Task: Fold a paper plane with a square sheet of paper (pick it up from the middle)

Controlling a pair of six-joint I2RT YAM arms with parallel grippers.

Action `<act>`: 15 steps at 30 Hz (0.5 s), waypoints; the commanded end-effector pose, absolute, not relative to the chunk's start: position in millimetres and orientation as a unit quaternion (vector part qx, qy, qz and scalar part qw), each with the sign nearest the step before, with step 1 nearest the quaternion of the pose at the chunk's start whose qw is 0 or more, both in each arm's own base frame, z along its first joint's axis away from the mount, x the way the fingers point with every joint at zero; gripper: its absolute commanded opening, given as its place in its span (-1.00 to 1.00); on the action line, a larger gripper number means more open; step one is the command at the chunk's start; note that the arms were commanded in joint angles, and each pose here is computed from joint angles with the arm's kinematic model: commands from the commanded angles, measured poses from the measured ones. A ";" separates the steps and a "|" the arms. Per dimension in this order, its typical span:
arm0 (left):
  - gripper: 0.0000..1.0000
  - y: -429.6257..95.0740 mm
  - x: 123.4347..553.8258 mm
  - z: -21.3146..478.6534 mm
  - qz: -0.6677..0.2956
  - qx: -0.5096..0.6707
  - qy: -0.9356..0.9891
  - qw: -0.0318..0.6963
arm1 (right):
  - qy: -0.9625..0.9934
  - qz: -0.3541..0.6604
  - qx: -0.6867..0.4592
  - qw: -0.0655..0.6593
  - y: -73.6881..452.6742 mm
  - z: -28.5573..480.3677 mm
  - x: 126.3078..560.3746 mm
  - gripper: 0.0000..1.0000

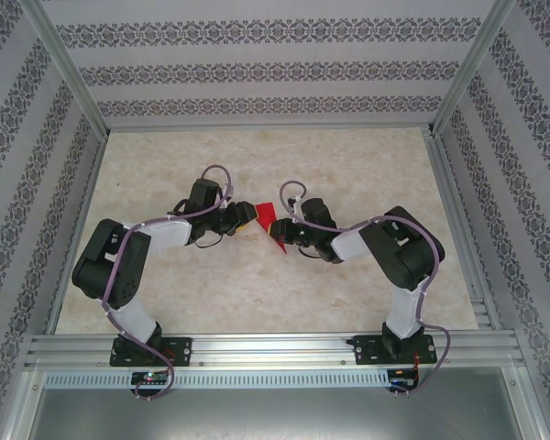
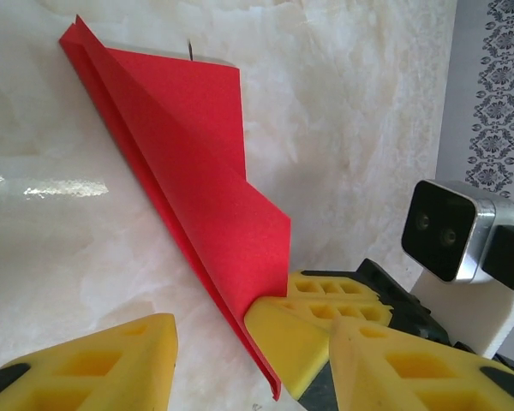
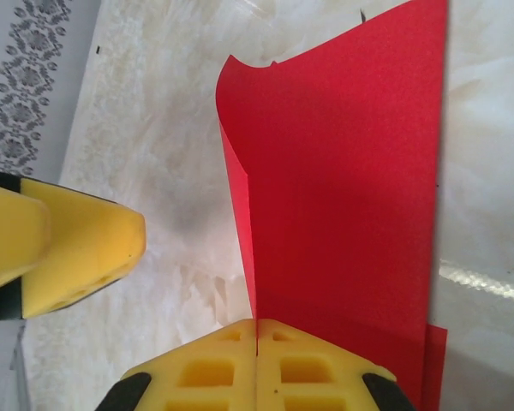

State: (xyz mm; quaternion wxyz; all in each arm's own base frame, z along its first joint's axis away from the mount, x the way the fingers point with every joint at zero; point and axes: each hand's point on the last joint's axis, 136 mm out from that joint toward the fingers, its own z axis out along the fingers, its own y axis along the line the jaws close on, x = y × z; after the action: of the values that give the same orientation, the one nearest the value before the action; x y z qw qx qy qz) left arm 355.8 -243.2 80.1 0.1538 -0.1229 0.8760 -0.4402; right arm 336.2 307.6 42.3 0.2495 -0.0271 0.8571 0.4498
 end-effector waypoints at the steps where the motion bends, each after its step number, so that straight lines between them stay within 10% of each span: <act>1: 0.00 -254.1 360.2 85.9 -0.456 -0.088 0.869 0.172 | 0.831 0.503 -0.005 0.238 314.0 58.3 342.6 -1.00; 15: -0.18 -275.9 363.9 90.3 -0.476 -0.040 0.859 0.183 | 0.812 0.548 0.046 0.197 305.2 58.2 339.6 -1.00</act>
State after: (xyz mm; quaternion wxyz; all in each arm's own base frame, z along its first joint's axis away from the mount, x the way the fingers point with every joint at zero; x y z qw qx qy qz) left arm 351.6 -261.5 69.2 0.1485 -0.0806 0.8762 -0.4513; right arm 341.2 308.1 55.7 0.2039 0.0387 0.8223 0.5298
